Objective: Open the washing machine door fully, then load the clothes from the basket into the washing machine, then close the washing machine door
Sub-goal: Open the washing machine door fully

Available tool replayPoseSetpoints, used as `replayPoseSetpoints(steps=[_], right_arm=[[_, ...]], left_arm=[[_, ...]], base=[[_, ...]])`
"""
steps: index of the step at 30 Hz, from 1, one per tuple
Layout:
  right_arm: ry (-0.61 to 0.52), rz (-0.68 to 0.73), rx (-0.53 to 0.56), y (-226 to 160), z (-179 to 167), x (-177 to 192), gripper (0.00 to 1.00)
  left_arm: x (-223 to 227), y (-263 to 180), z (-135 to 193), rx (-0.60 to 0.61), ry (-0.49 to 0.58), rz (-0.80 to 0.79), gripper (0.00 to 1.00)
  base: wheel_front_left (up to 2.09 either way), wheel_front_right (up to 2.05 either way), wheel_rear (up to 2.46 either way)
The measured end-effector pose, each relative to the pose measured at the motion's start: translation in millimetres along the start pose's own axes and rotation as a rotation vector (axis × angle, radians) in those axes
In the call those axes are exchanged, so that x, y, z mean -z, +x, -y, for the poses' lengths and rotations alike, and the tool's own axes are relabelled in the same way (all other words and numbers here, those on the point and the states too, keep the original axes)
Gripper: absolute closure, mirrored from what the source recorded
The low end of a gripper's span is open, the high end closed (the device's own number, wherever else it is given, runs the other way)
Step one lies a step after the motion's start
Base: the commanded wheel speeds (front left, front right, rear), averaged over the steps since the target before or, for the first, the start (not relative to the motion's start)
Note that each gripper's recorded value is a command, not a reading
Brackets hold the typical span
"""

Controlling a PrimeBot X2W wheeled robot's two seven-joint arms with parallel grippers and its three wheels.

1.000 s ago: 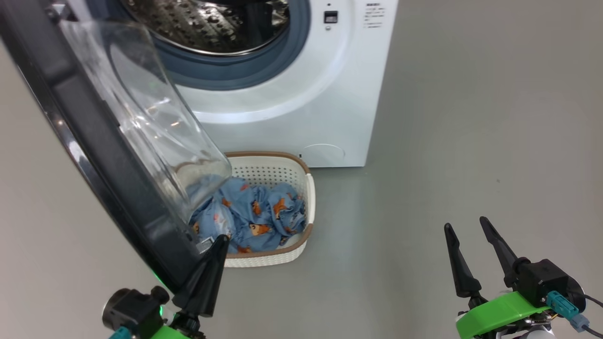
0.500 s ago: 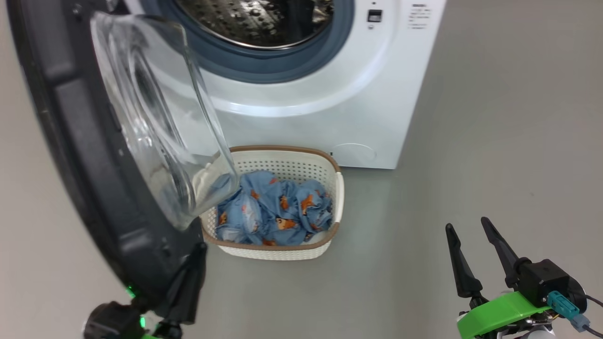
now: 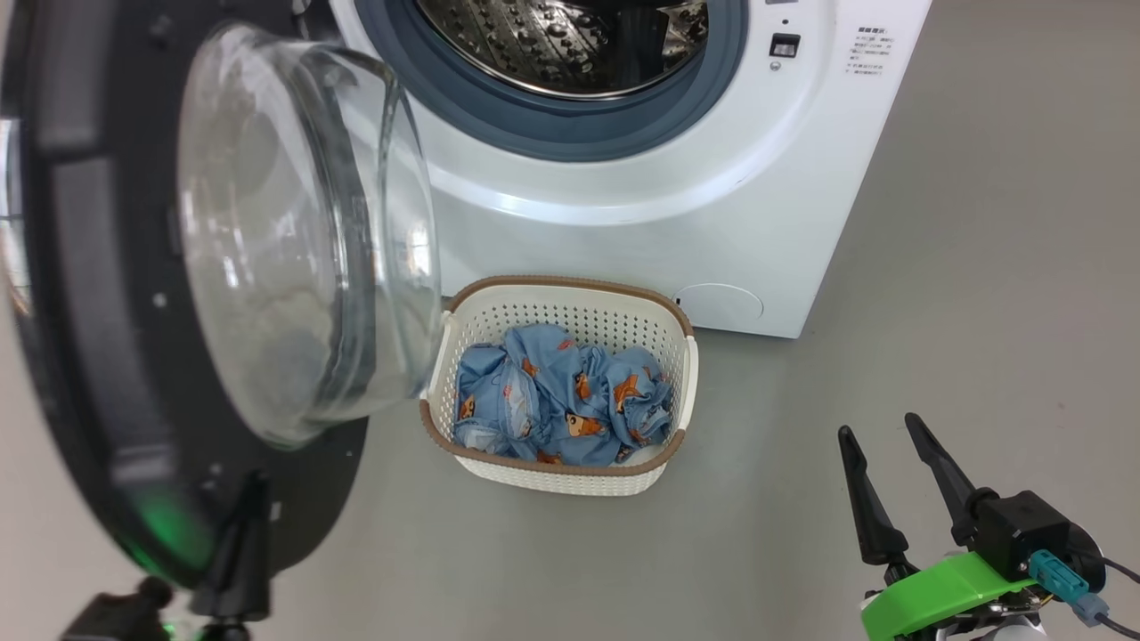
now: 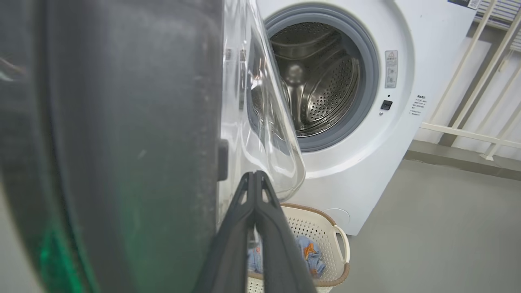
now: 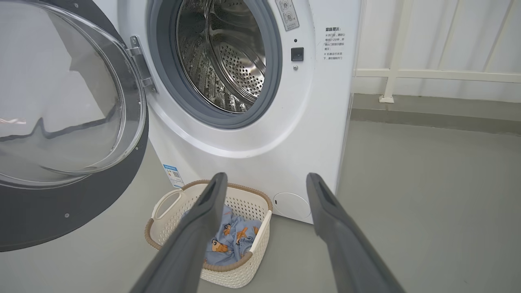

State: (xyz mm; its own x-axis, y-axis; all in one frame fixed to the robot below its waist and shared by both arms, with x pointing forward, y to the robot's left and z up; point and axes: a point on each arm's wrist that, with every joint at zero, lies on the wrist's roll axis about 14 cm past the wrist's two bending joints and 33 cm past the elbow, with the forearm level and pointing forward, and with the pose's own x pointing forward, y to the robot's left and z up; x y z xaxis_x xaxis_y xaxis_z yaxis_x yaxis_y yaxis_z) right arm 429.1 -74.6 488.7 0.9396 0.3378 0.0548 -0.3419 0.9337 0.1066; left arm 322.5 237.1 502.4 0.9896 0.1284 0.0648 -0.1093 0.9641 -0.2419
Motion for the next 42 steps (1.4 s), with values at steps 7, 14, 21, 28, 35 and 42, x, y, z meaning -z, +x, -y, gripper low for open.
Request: replayPoseSetpoints(steps=[7, 14, 21, 28, 35, 42], right_arm=[[0.002, -0.001, 0.001, 1.8, 0.6, 0.9, 0.00], [0.000, -0.016, 0.013, 4.7, 6.7, 8.3, 0.00], [-0.001, -0.031, 0.023, 11.1, 12.6, 16.7, 0.00], [-0.009, -0.045, 0.030, 14.4, 17.0, 23.3, 0.00], [-0.010, -0.052, 0.035, 14.6, 19.5, 26.1, 0.00], [-0.013, -0.039, 0.037, 16.9, 20.1, 21.7, 0.00]], left_arm=[[1.4, -4.6, -50.0, -0.162, 0.002, -0.004, 1.00], [-7.9, 4.6, -104.9, -0.340, -0.007, 0.033, 1.00], [-17.1, 15.6, -147.6, -0.465, 0.002, 0.057, 1.00], [-29.0, 23.6, -179.3, -0.552, 0.006, 0.086, 1.00], [-37.4, 27.9, -197.7, -0.595, 0.016, 0.096, 1.00], [-41.3, 29.9, -195.8, -0.582, 0.023, 0.104, 1.00]], base=[[0.00, 0.00, 0.00], [0.00, 0.00, 0.00], [0.00, 0.00, 0.00], [0.00, 0.00, 0.00], [0.00, 0.00, 0.00], [0.00, 0.00, 0.00]])
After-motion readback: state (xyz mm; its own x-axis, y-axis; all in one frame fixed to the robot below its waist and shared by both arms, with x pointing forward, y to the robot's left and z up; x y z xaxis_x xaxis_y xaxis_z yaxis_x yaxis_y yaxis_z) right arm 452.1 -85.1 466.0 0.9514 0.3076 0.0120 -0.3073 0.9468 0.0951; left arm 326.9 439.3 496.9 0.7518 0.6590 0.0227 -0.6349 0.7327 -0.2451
